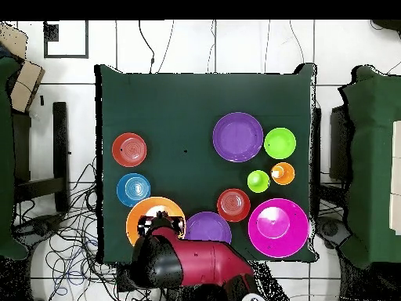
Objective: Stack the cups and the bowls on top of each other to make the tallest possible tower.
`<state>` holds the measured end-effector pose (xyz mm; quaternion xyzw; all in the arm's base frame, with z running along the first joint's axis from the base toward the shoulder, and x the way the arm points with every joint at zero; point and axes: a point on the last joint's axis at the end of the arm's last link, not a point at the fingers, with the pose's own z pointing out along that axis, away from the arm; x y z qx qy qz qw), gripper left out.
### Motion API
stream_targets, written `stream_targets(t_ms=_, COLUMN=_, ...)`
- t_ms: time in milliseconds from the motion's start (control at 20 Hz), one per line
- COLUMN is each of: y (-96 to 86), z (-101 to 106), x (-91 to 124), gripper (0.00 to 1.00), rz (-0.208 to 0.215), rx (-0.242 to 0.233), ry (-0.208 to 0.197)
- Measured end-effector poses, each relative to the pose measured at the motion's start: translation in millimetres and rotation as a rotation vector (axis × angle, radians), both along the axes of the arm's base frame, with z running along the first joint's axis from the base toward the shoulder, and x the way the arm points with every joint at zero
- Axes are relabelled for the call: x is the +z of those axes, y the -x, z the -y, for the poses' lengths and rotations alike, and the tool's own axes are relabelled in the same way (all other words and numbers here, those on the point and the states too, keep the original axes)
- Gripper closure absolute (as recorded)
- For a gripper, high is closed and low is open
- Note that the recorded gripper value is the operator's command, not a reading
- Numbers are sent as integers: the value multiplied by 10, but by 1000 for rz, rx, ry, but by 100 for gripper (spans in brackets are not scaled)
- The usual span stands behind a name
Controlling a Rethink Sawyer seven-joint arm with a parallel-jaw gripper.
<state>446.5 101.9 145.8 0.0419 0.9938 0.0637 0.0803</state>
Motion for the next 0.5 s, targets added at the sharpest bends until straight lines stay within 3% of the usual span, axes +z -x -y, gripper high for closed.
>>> stream_targets(t_ms=500, y=-254, z=-10, x=-506, gripper=100, rz=71, rx=23, ry=-33)
